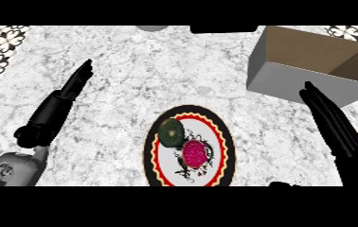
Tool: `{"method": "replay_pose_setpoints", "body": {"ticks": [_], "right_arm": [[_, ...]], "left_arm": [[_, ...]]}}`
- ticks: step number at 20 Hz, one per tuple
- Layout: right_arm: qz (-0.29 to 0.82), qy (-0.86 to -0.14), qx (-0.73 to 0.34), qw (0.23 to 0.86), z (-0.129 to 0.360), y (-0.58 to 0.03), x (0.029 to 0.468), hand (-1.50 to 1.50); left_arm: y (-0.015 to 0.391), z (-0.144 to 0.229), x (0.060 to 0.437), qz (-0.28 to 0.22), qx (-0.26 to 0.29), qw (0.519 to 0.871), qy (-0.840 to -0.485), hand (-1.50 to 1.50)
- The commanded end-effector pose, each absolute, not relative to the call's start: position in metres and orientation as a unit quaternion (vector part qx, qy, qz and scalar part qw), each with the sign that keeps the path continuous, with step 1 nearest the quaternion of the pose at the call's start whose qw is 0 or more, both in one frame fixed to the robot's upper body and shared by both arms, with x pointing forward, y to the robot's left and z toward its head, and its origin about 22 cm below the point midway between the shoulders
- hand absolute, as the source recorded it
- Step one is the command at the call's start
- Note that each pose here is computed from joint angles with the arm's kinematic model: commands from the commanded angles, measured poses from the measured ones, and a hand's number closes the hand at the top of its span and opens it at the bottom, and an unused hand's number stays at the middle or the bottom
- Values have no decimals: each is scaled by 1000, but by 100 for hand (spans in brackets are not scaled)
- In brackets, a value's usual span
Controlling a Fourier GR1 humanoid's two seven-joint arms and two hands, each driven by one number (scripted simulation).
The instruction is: Pick the cupcake from the plate and place it in the cardboard box
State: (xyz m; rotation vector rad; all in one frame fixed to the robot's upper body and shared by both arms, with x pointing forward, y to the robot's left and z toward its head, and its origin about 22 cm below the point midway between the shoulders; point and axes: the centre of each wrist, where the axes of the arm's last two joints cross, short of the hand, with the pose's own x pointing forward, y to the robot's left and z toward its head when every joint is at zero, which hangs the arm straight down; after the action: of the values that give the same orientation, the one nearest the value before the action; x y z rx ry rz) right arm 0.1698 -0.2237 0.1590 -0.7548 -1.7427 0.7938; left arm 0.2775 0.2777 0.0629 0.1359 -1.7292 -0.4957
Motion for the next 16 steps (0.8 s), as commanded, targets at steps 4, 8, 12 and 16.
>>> {"method": "replay_pose_setpoints", "body": {"ticks": [4,8,12,16], "right_arm": [[477,-593,-356,542,179,-199,144,-150],[519,-546,-346,559,169,-162,146,-150],[545,-495,-377,562,171,-131,162,-150],[558,-473,-372,571,158,-99,158,-150]], "left_arm": [[268,67,286,-232,42,611,-756,0],[259,80,294,-234,38,603,-761,0],[258,70,289,-242,37,606,-757,0],[267,75,297,-231,39,612,-755,0]]}}
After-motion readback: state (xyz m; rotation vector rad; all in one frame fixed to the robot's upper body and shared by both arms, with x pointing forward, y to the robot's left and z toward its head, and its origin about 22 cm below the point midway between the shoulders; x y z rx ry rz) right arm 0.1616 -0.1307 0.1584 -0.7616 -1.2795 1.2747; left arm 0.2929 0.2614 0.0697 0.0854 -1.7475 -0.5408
